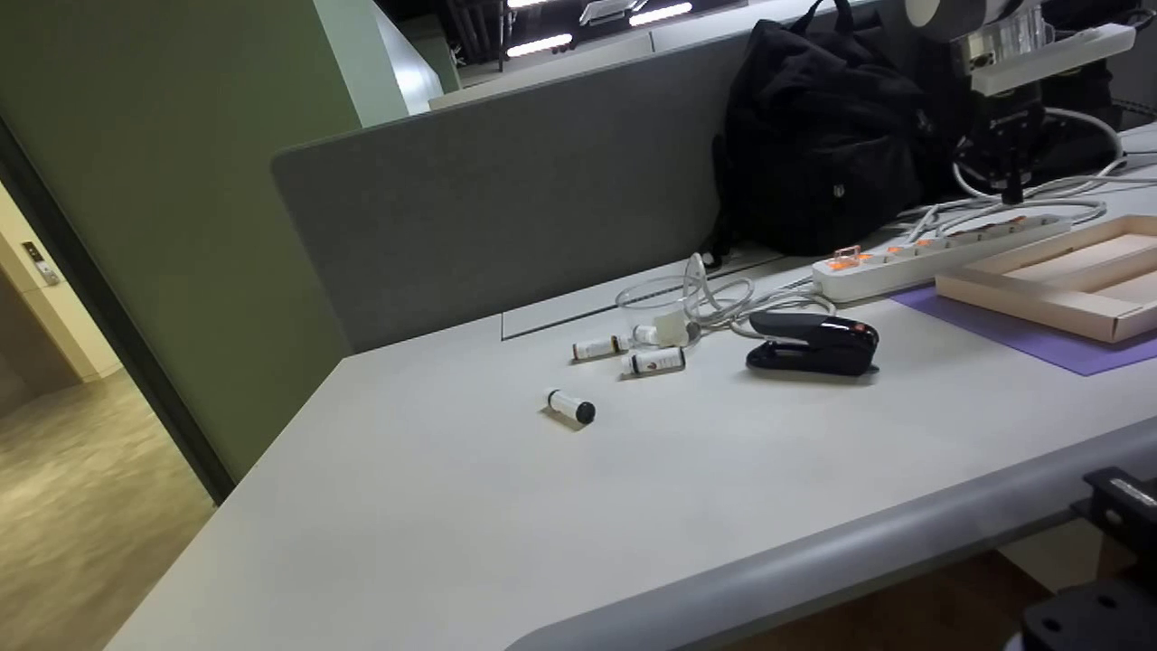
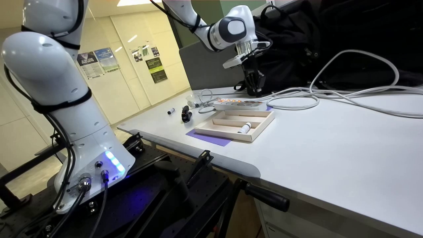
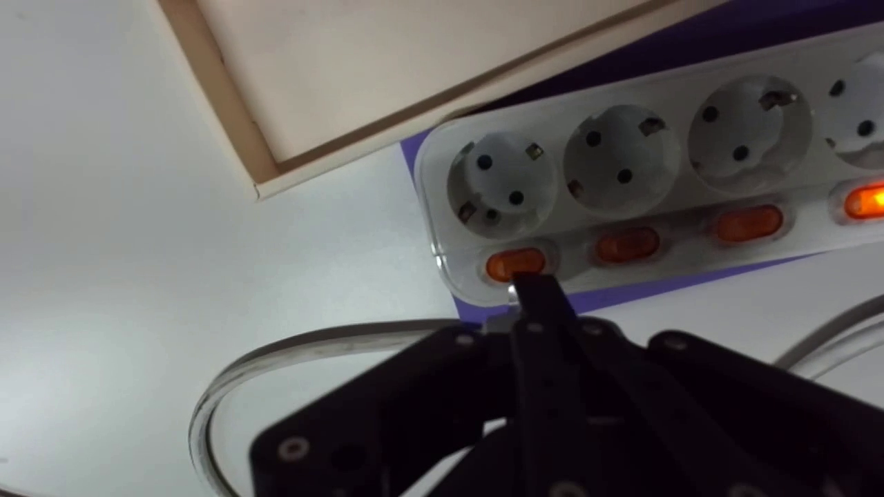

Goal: Switch on the last slot of the extension cord

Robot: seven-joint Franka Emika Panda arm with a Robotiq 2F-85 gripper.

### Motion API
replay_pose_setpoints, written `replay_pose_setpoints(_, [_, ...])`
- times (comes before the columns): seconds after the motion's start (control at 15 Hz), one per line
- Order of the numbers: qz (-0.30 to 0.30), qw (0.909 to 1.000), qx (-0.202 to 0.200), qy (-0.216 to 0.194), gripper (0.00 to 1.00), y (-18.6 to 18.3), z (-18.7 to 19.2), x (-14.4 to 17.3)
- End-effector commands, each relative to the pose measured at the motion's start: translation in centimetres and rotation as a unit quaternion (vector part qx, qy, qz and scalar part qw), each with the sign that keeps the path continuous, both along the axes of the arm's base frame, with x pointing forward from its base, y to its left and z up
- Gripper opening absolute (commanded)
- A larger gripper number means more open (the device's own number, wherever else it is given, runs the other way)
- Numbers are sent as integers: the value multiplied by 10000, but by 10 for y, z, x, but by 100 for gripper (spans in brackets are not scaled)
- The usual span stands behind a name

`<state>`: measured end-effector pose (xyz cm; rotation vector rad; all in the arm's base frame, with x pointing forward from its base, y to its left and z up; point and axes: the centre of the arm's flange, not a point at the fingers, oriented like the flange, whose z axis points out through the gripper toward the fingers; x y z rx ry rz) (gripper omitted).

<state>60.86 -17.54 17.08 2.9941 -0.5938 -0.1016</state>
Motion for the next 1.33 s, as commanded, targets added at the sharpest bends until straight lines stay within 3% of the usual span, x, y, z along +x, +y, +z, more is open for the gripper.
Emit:
replay_pose_setpoints(0.0, [-235, 9996, -55, 116, 0, -4, -2, -1])
replay_pose_setpoints(0.8, [-344, 9993, -22, 169, 0, -24, -24, -4])
replay_pose_setpoints(1.27, [-293, 9995, 93, 12, 0, -13, -6, 2])
